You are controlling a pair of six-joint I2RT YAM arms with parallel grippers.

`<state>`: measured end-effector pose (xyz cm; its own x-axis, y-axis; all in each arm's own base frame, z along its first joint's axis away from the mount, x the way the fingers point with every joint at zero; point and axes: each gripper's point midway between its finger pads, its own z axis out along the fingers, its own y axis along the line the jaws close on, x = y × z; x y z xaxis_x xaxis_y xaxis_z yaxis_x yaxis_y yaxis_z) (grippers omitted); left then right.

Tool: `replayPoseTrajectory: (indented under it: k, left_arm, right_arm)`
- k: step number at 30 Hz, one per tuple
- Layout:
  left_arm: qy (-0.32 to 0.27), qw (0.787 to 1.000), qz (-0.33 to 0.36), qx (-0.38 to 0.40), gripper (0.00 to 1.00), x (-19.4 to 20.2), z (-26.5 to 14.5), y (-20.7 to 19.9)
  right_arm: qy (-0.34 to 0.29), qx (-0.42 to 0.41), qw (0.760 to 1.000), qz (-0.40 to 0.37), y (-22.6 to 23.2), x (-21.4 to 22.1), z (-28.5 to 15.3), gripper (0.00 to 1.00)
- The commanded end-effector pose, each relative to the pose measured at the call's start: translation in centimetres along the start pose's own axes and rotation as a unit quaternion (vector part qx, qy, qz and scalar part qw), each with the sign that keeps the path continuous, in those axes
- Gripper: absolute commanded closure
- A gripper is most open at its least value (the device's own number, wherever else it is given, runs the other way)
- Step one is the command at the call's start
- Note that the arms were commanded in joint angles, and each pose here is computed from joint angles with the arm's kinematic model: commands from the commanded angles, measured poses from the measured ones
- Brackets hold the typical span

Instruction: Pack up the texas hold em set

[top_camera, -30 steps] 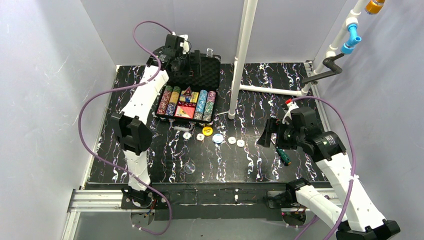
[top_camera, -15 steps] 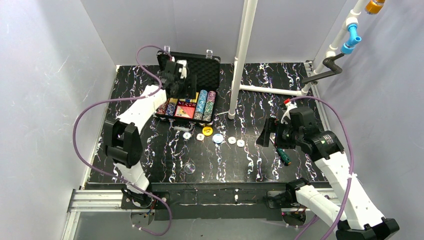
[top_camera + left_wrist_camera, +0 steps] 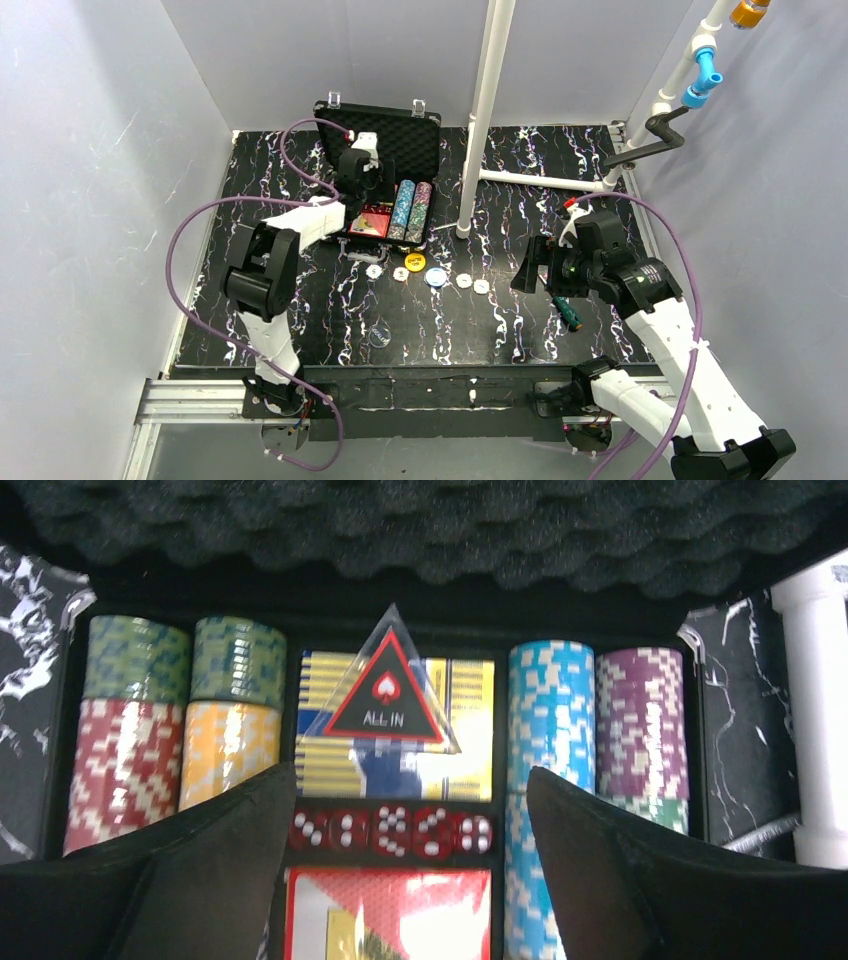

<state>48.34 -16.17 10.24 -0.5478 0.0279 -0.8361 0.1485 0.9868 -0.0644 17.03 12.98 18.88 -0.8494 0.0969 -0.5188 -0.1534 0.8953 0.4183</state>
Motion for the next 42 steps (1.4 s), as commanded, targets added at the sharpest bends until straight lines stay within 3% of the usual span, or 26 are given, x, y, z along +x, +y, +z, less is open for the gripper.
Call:
replayPoseTrajectory:
  k: [1,5,17,22,26,31,35,40,42]
  left_arm:
    - [-0.063,0.998,-0.001,-0.006,0.19,-3.8,1.7,-0.2]
    - [-0.070,0.997,0.012,-0.004,0.26,-3.3,3.2,-0.4]
    - [-0.048,0.998,0.035,-0.006,0.27,-1.7,5.7,-0.4]
    - [-0.035,0.999,0.037,-0.017,0.34,-0.9,6.4,0.0]
    - [-0.013,0.999,0.027,-0.027,0.43,-0.3,5.2,0.2]
    - [-0.004,0.998,0.041,-0.040,0.44,-0.1,3.8,0.6]
    - [-0.003,0.998,0.043,-0.044,0.37,-0.8,3.5,0.7]
    - [-0.004,0.998,0.039,-0.050,0.20,-2.2,2.4,0.8]
    - [0.000,0.999,0.031,-0.042,0.19,-2.9,1.5,0.4]
  right_arm:
    - [-0.005,-0.002,1.000,0.002,0.3,-0.4,-0.1,0.05]
    - [-0.002,-0.002,1.000,0.003,0.3,-0.5,0.1,0.06]
    - [0.004,0.001,1.000,0.004,0.3,-0.6,0.5,0.06]
    - [0.004,0.002,1.000,0.003,0.3,-0.7,0.4,0.06]
    - [0.003,-0.001,1.000,0.002,0.4,-0.7,0.3,0.06]
    - [0.002,-0.008,1.000,0.004,0.5,-0.4,0.3,0.06]
    - [0.005,-0.012,1.000,0.006,0.6,-0.2,0.5,0.06]
    - [0.000,-0.014,1.000,0.004,0.7,-0.4,0.3,0.07]
    - [-0.002,-0.015,1.000,0.004,0.7,-0.5,0.1,0.07]
